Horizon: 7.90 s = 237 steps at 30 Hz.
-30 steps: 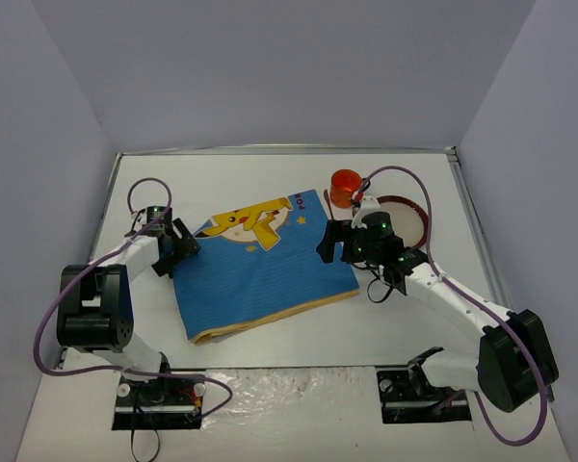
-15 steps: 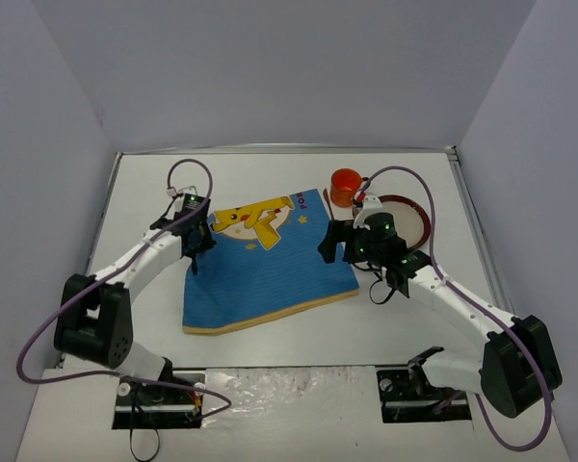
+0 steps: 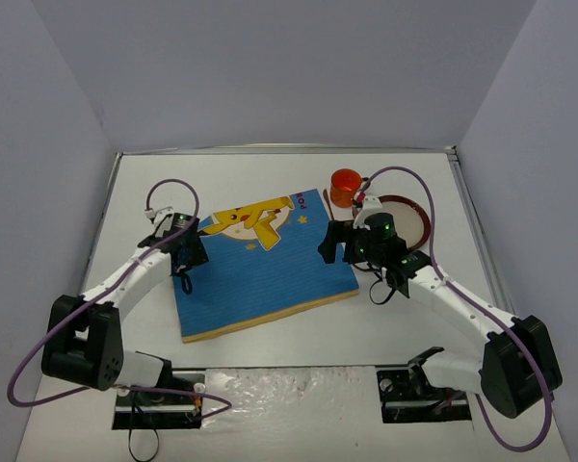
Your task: Set the dinner table for one person
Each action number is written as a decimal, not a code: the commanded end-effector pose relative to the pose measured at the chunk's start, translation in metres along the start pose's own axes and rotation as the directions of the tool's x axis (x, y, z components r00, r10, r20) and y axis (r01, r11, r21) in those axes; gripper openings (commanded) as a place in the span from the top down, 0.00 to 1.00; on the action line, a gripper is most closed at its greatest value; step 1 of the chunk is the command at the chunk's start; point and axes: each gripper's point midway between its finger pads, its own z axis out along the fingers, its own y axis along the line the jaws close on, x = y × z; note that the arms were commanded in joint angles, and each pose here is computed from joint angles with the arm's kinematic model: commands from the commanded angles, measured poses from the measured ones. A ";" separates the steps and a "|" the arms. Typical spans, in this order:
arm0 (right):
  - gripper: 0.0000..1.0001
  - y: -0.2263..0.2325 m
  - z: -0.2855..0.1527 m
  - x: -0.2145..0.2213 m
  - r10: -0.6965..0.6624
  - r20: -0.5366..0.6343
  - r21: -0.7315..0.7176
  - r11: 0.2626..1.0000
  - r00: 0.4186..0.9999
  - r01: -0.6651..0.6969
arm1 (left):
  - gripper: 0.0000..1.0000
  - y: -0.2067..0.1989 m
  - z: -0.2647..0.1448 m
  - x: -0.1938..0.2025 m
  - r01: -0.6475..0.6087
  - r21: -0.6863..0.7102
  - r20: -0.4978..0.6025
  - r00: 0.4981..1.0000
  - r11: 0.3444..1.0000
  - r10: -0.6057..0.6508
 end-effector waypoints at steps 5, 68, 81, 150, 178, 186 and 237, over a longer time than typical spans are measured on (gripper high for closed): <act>0.03 0.013 -0.004 -0.022 -0.022 0.069 -0.042 0.999 0.997 0.024 | 0.04 -0.028 -0.006 -0.110 0.169 0.245 0.079 0.978 0.955 -0.193; 0.02 0.014 -0.007 -0.022 -0.033 0.078 -0.049 0.998 0.996 0.037 | 0.22 -0.035 -0.068 -0.075 -0.112 0.196 0.215 0.974 0.974 0.069; 0.02 0.018 -0.017 -0.024 -0.033 0.101 -0.065 0.997 0.994 0.040 | 0.36 -0.107 -0.017 -0.047 -0.089 0.447 0.008 0.995 0.890 0.095; 0.13 0.035 0.072 -0.040 -0.100 -0.036 0.017 0.995 0.994 0.101 | 0.04 -0.025 0.008 -0.124 0.005 0.192 0.008 1.000 0.981 -0.007; 0.10 0.016 0.240 0.005 -0.289 -0.257 0.028 0.952 0.922 0.306 | 0.13 0.000 0.110 -0.028 0.339 -0.022 -0.297 0.896 0.941 -0.330; 0.08 0.031 0.274 -0.009 -0.333 -0.247 -0.038 0.942 0.910 0.334 | 0.13 0.030 0.114 -0.033 0.383 -0.073 -0.292 0.875 0.921 -0.387; 0.26 -0.025 0.149 0.024 -0.056 -0.218 0.221 0.970 0.974 0.105 | 0.04 -0.040 0.051 -0.001 0.249 0.192 -0.304 0.935 0.949 -0.183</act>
